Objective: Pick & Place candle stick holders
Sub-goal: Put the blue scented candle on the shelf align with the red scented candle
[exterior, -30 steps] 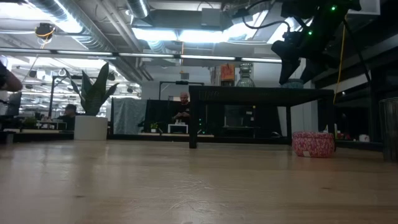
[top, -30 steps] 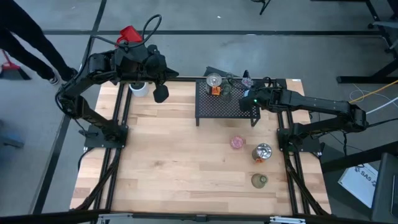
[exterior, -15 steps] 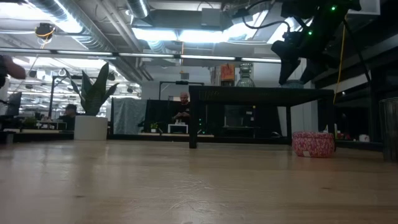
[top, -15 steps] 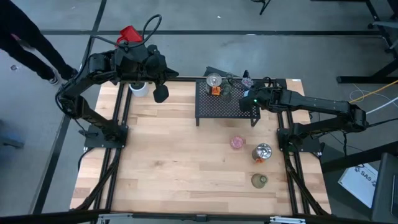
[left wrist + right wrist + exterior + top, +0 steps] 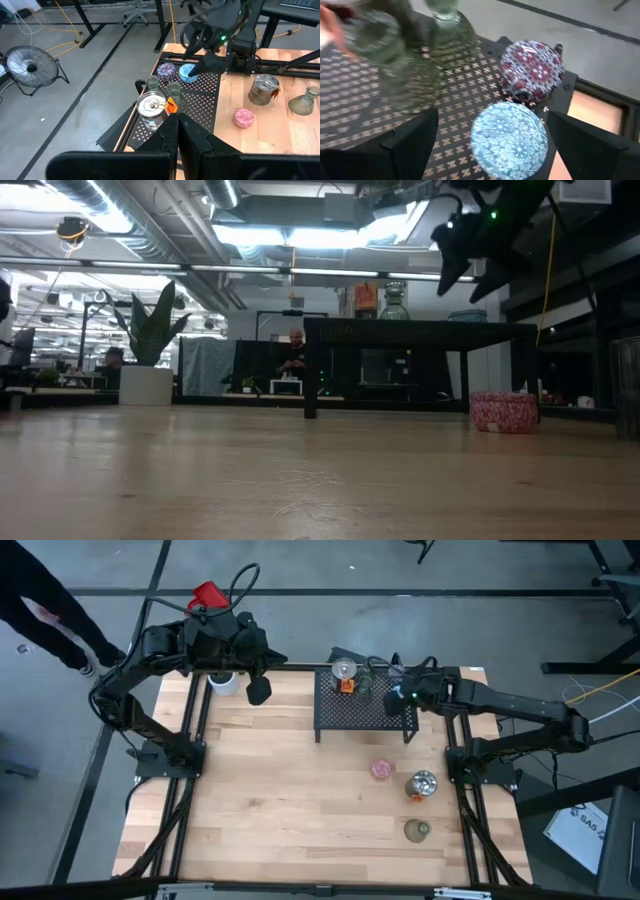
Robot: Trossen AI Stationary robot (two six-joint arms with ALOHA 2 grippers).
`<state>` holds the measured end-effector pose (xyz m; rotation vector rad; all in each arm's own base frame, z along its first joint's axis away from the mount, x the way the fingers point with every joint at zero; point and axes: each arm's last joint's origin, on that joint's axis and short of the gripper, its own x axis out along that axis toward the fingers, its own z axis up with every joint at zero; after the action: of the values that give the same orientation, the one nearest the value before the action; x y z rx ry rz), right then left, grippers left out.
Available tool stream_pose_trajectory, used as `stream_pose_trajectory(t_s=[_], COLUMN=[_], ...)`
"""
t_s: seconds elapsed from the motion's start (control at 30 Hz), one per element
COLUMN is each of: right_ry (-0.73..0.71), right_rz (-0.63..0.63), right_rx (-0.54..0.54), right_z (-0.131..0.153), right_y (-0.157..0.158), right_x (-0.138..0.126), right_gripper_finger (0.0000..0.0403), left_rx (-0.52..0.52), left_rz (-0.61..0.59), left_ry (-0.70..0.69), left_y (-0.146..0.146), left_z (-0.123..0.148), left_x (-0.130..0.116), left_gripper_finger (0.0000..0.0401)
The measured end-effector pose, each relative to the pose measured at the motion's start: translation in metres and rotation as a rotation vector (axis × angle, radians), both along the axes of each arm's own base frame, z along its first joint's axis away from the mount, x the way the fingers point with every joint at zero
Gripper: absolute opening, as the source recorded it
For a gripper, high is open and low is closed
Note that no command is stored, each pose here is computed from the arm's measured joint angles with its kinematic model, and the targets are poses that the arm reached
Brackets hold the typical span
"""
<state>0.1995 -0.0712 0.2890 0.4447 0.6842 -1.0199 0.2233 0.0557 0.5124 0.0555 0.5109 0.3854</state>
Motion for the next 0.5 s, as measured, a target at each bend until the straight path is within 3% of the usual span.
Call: stream_pose_trajectory(t_s=[0.27, 0.5], right_ry=[-0.006, 0.004], right_rz=[0.020, 0.015], right_rx=[0.106, 0.251], right_z=[0.024, 0.023], right_y=[0.004, 0.009], right_x=[-0.006, -0.012], right_gripper_finger=[0.0346, 0.0275], left_rx=[-0.002, -0.002], left_rz=[-0.003, -0.004], left_ry=[-0.001, -0.001], left_y=[-0.001, -0.001], left_z=[0.000, 0.000], left_x=[0.000, 0.000], left_gripper_finger=[0.0002, 0.0002])
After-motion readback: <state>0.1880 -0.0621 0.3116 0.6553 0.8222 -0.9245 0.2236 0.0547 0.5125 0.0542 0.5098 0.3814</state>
